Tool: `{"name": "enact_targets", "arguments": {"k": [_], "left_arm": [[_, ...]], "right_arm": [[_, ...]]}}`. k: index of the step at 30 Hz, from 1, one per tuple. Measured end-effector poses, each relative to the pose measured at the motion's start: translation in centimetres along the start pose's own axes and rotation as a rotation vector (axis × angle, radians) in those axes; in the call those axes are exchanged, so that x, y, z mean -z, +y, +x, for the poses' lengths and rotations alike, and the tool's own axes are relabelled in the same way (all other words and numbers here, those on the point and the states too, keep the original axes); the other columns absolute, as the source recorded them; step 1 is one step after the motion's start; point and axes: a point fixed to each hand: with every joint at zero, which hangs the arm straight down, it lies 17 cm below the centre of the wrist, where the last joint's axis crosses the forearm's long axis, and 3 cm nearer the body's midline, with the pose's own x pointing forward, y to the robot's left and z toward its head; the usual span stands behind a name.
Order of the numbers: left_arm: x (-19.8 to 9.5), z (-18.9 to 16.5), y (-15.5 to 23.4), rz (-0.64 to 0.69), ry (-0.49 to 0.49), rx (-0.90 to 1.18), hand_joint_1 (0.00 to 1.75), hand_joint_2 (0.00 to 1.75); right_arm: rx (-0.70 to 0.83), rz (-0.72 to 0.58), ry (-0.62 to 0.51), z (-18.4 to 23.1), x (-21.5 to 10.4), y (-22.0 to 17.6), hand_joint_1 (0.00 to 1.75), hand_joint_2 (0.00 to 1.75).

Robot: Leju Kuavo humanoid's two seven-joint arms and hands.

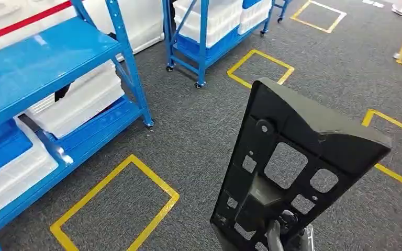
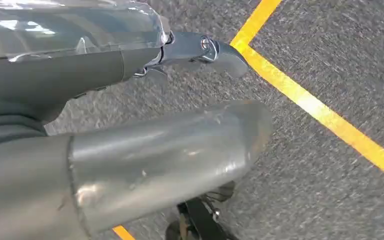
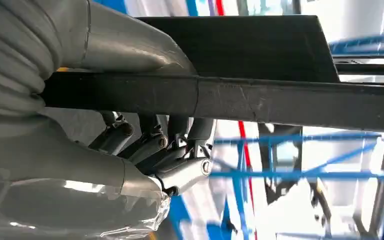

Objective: Take the parts from the cabinet and place them on the table.

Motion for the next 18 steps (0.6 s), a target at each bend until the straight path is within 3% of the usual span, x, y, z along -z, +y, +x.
{"name": "enact_targets", "arguments": {"k": [18], "left_arm": [[-0.01,0.15,-0.52,-0.019,-0.005,0.017,0.0,0.0]], "right_arm": [[-0.062,-0.028,0.005,0.37,-0.89,-1.06,1.75,1.75]]}}
